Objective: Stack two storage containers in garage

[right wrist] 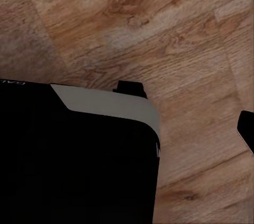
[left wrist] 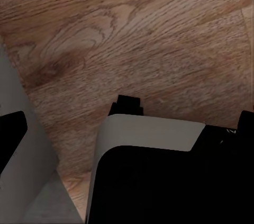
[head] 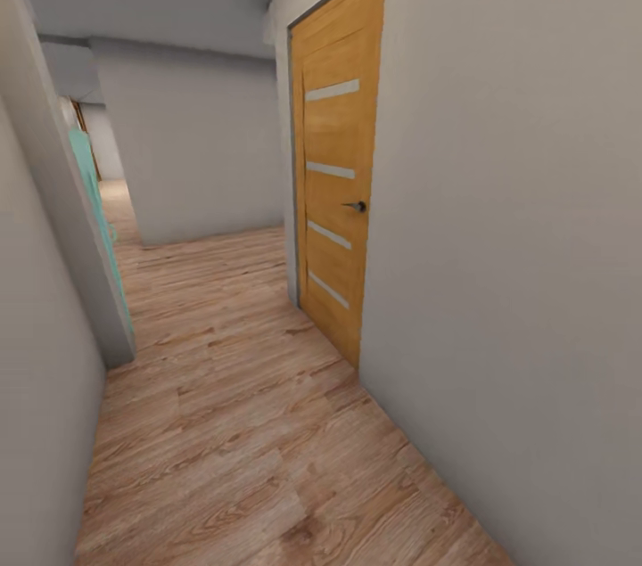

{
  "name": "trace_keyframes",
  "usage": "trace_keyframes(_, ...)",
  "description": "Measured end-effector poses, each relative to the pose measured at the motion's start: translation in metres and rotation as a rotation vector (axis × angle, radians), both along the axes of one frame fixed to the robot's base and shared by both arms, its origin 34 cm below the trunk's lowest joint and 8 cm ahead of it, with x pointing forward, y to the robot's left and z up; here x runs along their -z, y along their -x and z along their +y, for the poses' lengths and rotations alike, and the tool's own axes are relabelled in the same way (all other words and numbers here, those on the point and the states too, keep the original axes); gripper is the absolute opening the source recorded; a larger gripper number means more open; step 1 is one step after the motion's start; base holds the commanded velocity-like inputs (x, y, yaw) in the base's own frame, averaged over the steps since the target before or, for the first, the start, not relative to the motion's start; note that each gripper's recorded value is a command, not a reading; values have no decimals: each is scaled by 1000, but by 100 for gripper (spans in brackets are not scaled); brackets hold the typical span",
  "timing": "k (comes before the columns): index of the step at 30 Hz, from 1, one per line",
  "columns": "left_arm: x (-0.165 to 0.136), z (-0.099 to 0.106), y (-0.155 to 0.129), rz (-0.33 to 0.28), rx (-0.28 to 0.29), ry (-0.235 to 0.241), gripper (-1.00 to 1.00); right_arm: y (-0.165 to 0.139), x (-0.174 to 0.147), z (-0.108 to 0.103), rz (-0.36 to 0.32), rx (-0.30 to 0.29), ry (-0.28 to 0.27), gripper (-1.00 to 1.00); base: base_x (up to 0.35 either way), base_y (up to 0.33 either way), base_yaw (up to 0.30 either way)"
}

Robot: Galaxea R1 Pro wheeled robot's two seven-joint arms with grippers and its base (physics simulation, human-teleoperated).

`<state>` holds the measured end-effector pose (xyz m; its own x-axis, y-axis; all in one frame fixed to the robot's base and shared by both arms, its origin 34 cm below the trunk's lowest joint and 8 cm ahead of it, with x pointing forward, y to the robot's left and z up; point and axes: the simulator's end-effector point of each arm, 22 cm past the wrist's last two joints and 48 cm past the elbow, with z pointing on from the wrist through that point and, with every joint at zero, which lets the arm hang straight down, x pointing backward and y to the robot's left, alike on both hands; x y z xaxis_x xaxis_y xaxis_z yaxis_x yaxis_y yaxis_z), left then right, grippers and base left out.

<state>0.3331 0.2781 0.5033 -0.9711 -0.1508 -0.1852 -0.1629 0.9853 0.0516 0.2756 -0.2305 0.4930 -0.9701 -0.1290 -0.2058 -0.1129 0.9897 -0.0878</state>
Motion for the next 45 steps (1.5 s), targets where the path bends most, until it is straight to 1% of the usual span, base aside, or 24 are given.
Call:
trace_keyframes(16,0,0,0,0,0,0,100,0,0,0,2,0,0,100,320,0,4)
trace_keyframes(40,0,0,0,0,0,0,100,0,0,0,2,-3,0,100,322,0,257)
trace_keyframes(45,0,0,0,0,0,0,100,0,0,0,1,-2,0,100,322,0,97)
